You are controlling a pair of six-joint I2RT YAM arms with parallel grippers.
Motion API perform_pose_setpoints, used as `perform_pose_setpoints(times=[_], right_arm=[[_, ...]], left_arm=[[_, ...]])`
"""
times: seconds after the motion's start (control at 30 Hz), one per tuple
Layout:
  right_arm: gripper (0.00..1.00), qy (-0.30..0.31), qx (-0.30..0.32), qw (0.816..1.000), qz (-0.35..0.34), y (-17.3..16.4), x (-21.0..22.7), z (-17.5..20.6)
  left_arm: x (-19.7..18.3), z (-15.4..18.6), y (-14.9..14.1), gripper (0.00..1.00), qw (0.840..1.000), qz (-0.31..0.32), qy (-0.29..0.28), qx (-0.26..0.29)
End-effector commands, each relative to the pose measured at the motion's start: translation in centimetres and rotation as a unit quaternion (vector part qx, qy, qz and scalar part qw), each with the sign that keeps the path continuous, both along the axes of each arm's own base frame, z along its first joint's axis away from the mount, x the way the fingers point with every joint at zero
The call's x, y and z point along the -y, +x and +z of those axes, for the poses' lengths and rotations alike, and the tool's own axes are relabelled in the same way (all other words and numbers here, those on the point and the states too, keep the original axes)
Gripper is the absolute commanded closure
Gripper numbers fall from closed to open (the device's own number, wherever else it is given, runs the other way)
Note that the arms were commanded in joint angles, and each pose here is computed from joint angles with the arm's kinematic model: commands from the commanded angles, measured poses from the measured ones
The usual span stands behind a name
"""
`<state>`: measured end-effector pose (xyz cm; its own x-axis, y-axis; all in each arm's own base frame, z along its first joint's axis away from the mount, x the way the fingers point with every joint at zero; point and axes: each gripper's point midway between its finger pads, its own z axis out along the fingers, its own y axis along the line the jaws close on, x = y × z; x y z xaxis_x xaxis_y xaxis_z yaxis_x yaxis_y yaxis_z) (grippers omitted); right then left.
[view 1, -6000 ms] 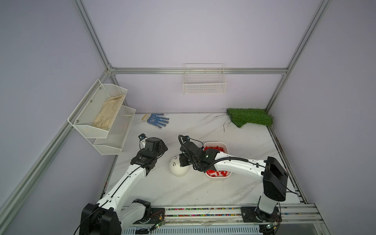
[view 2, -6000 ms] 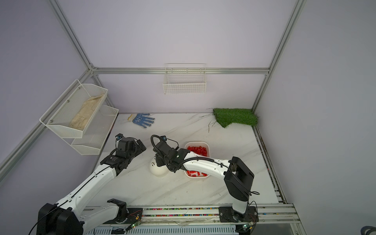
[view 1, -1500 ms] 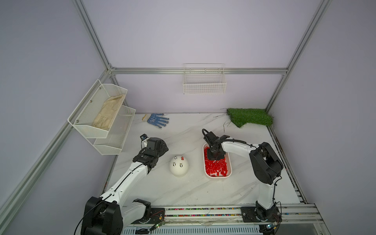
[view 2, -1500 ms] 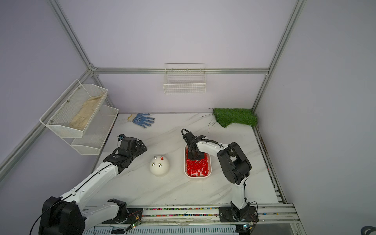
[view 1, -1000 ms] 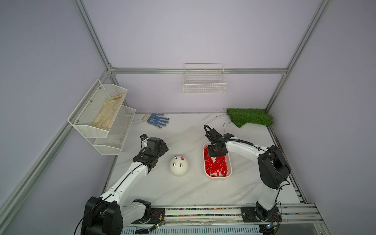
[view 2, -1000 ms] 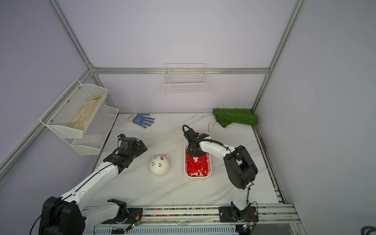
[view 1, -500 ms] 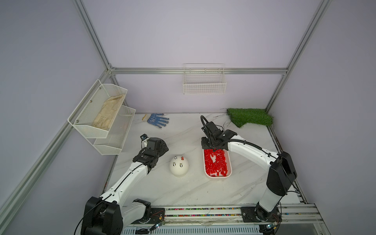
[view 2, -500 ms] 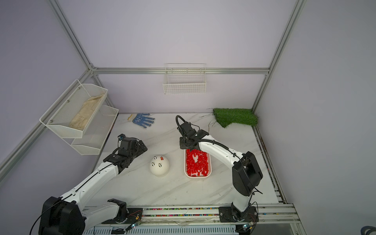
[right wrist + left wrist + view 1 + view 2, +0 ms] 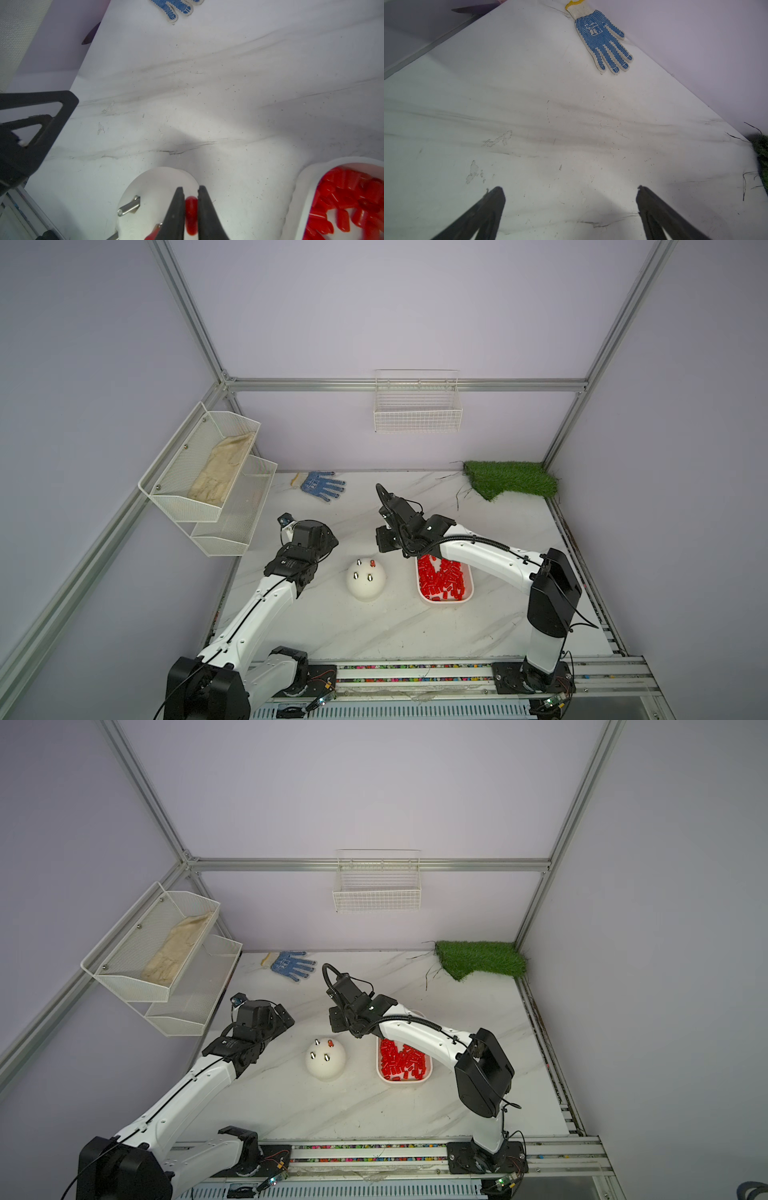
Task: Cover the protruding screws with screw protection sleeves
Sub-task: Attach the screw protection sleeve to the screw.
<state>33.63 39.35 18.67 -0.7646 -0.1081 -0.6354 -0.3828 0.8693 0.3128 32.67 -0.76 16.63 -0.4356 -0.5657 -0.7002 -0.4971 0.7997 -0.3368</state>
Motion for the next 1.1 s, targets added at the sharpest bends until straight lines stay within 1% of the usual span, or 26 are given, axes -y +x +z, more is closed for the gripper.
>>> perform_pose_setpoints(times=[0.0, 0.13, 0.23, 0.4, 0.67, 1.07], right_arm=[[0.85, 0.056, 0.022, 0.998, 0.007, 0.1, -2.4, 1.7], [0.85, 0.076, 0.024, 0.996, 0.025, -0.9, -4.6, 1.5], [0.85, 0.081, 0.022, 0.996, 0.039, -1.7, -6.3, 0.7], [0.85, 0.092, 0.016, 0.994, 0.052, -2.6, -8.1, 0.0], [0.85, 0.090, 0.009, 0.994, 0.058, -3.2, -8.5, -0.3], [0.85, 0.077, 0.030, 0.995, 0.048, -2.7, -7.8, 1.0]], left_arm=[[-1.1, 0.1, -0.6, 0.00, 1.000, 0.020, 0.004, 0.006], [-1.7, 0.1, -0.9, 0.00, 1.000, 0.029, 0.006, 0.006], [-2.1, 0.0, -1.1, 0.00, 0.999, 0.035, 0.004, 0.006], [-2.7, -0.1, -1.5, 0.00, 0.999, 0.045, 0.005, 0.008], [-3.4, -0.3, -1.8, 0.00, 0.999, 0.053, 0.001, 0.008], [-3.1, -0.8, -1.6, 0.00, 0.999, 0.049, -0.008, 0.006]])
